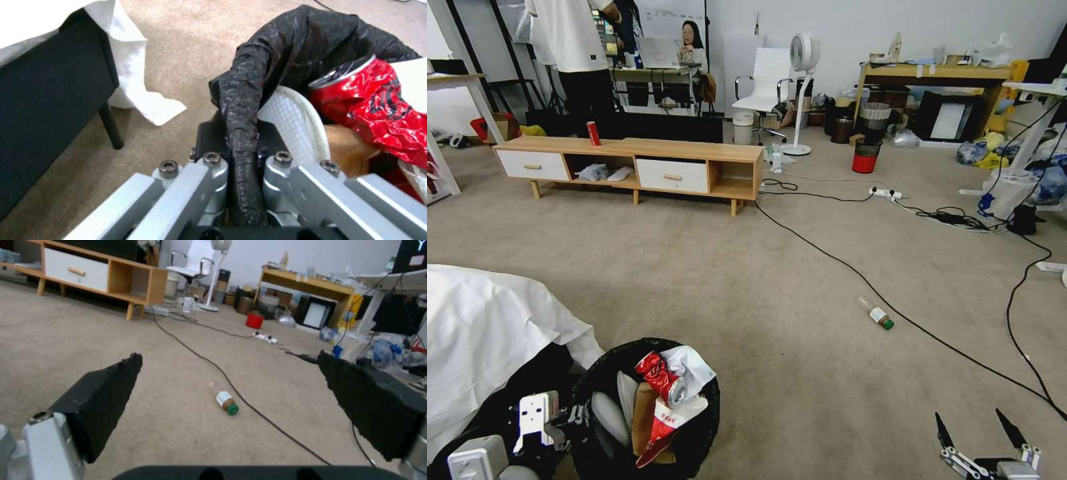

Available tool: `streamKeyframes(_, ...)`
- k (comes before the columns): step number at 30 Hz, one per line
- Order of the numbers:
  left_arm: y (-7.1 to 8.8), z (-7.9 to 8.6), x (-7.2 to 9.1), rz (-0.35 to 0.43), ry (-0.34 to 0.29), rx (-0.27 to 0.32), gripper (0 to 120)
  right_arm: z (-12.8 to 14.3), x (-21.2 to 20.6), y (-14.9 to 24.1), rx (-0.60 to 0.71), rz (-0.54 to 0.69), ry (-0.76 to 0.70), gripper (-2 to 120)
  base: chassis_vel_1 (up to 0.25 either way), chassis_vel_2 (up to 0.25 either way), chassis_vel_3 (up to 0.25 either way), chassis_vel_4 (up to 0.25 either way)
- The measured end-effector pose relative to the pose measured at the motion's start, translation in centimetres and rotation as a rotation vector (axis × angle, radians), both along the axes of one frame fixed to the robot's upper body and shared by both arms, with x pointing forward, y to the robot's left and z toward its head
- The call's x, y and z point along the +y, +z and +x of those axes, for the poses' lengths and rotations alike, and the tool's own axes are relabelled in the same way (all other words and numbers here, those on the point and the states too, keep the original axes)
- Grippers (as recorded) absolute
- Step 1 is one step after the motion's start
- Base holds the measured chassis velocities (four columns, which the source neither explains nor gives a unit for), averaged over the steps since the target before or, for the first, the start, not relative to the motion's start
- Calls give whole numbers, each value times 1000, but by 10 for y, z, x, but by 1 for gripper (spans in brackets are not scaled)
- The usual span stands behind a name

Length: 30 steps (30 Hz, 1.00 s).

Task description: Pick up the trash bin and place the garbage on the floor into it.

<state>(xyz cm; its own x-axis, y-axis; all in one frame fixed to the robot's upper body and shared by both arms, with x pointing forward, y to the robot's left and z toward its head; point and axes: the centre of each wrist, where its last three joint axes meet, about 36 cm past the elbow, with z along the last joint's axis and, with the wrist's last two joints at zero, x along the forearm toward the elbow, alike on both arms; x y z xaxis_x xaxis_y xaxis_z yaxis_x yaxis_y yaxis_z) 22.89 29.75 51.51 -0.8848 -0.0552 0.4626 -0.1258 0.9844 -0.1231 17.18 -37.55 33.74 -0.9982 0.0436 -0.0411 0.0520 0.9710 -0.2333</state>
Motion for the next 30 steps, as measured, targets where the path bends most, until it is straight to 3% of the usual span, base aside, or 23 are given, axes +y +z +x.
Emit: streamKeyframes(30,-1,0,0,-2,-2,-2,4,2,-1,2,-2,3,-1,100,0,0,0,0)
